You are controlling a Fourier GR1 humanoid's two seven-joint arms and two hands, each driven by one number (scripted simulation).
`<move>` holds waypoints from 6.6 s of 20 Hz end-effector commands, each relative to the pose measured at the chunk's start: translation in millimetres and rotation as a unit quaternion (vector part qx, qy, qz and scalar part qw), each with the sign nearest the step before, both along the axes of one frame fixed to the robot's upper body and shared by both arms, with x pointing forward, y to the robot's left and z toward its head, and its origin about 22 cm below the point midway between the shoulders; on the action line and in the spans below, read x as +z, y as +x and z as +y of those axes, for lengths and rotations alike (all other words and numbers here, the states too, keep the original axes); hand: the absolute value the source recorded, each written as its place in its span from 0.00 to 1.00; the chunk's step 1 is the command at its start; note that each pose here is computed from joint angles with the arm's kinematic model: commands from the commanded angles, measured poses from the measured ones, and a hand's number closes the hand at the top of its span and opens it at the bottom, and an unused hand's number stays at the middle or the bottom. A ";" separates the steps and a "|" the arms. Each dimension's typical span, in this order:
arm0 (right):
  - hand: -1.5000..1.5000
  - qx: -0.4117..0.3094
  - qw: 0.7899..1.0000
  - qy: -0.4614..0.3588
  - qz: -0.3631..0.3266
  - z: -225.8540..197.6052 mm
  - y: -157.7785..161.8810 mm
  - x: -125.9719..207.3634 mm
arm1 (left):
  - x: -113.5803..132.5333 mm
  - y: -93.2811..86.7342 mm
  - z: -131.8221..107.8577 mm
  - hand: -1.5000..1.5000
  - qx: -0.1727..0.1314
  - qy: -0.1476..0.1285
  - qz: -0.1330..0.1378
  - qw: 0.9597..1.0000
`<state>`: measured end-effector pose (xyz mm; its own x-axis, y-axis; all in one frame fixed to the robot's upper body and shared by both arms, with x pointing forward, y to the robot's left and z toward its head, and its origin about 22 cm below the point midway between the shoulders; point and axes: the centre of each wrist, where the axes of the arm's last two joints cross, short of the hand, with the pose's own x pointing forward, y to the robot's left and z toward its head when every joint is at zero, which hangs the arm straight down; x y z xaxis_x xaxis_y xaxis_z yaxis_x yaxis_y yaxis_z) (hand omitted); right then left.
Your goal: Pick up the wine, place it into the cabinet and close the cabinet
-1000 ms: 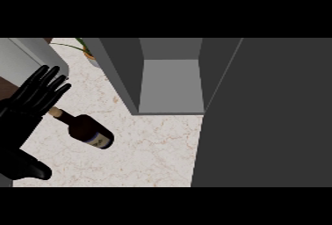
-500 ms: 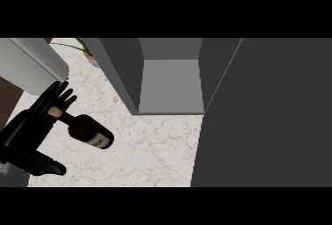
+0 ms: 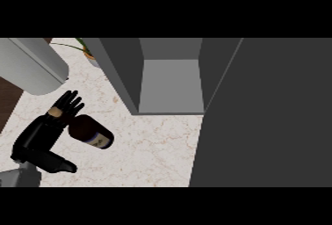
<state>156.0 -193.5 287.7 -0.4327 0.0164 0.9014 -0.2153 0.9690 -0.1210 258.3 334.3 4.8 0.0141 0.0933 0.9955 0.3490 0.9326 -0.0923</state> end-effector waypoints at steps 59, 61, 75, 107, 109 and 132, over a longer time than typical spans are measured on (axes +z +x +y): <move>0.00 0.016 1.000 0.005 0.011 -9.9 -18.9 4.9 | -94.7 26.4 -116.7 1.00 0.147 -0.021 -0.191 0.970; 0.00 0.010 1.000 0.010 0.011 -10.6 -21.1 5.1 | -79.6 29.6 -128.7 1.00 0.134 -0.031 -0.202 0.970; 0.00 0.011 1.000 0.019 0.015 -13.7 -14.6 -9.0 | 54.2 22.4 -200.6 1.00 0.085 -0.094 -0.173 0.977; 0.00 0.014 1.000 0.008 0.008 -25.4 -1.5 -3.7 | 76.1 113.1 -254.1 1.00 0.167 0.017 -0.190 0.967; 0.00 0.030 0.999 0.012 0.007 -19.3 -8.4 -1.0 | 57.7 107.1 -266.5 1.00 0.173 0.030 -0.204 0.963; 0.00 0.027 1.000 -0.002 0.009 -22.3 -3.6 -2.0 | -20.3 116.7 -244.6 1.00 0.198 0.098 -0.170 0.961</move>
<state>172.4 -210.2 285.6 -0.4027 0.0253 0.9150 -0.1980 0.9735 -0.1141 377.1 84.6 -1.8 -0.3070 -0.1501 0.9398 -0.0326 0.9886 0.1472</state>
